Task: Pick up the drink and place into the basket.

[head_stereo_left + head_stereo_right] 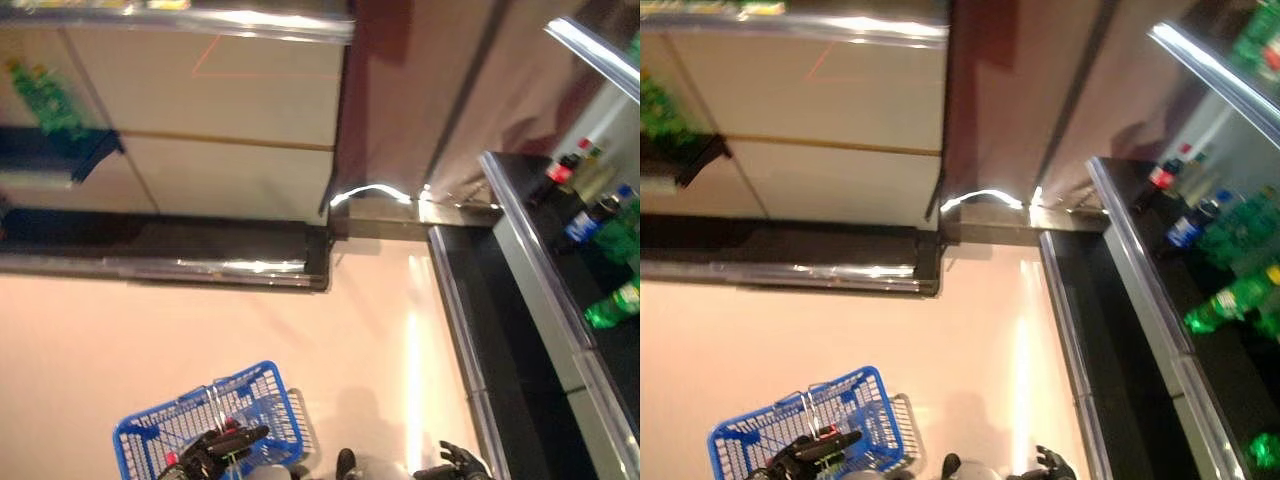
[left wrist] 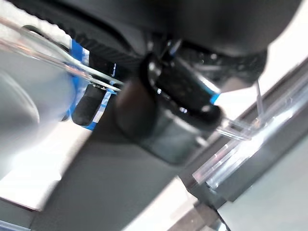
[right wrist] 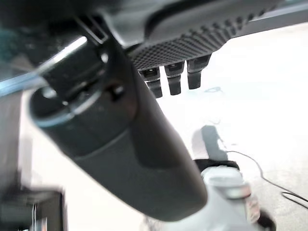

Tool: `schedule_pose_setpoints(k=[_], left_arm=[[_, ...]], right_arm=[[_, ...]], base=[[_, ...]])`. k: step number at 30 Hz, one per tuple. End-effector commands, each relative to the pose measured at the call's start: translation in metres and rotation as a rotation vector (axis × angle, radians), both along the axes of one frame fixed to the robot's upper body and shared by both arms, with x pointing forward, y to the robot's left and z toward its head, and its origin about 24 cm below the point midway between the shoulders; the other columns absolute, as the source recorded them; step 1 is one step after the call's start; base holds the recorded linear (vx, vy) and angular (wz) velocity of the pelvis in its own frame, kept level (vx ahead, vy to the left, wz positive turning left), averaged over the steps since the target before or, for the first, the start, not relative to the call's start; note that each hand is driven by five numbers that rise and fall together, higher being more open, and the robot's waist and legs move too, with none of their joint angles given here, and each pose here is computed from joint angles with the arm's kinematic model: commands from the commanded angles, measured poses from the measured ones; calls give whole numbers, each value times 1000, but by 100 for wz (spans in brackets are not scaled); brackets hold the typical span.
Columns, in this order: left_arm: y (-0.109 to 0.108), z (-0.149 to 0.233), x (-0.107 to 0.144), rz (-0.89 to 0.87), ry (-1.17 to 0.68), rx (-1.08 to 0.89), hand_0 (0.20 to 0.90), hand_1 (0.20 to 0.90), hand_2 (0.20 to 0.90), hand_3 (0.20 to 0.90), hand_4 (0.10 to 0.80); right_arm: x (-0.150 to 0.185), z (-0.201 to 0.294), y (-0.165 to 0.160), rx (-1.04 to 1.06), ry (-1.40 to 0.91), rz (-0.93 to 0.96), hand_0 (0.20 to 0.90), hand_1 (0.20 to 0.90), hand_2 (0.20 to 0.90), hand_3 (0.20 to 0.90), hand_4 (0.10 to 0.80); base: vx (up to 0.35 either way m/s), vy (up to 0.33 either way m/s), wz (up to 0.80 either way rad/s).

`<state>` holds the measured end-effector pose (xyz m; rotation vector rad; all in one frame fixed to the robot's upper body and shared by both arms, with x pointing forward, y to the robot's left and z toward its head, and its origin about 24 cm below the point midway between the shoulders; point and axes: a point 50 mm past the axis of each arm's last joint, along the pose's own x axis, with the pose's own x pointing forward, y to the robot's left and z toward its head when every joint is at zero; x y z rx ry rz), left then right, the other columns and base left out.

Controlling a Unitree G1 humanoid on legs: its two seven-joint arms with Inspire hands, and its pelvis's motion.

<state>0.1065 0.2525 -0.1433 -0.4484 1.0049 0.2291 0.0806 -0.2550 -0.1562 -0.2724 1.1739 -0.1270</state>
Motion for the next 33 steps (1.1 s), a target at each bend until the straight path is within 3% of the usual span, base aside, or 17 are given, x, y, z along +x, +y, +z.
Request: schedule_pose_setpoints(k=[1, 7, 12, 17, 24, 33], left_arm=[[-55, 49, 101, -186, -496, -221, 300, 300, 300, 200, 100], [-55, 45, 92, -134, -494, -219, 300, 300, 300, 200, 100], [-44, 40, 91, -95, -482, -181, 300, 300, 300, 200, 100], [-31, 42, 94, -46, -475, -139, 300, 300, 300, 200, 100], [-11, 35, 75, 4, -397, -86, 300, 300, 300, 200, 100], [-12, 33, 70, -10, -385, -87, 300, 300, 300, 200, 100]], right_arm=[[10, 13, -29, -81, -65, -13, 900, 900, 900, 900, 800], [19, 16, -31, -83, -83, -8, 900, 900, 900, 900, 800], [8, 14, -33, -79, -69, -18, 900, 900, 900, 900, 800], [2, 9, -22, -47, -54, -1, 900, 900, 900, 900, 800], [12, 9, -19, -40, -63, -35, 900, 900, 900, 900, 800], [19, 9, -15, -30, -56, -27, 900, 900, 900, 900, 800]], base=[[178, 68, -87], [340, 170, -81], [161, 258, -184], [61, 115, -134], [1, 84, -135], [-2, -34, -69]])
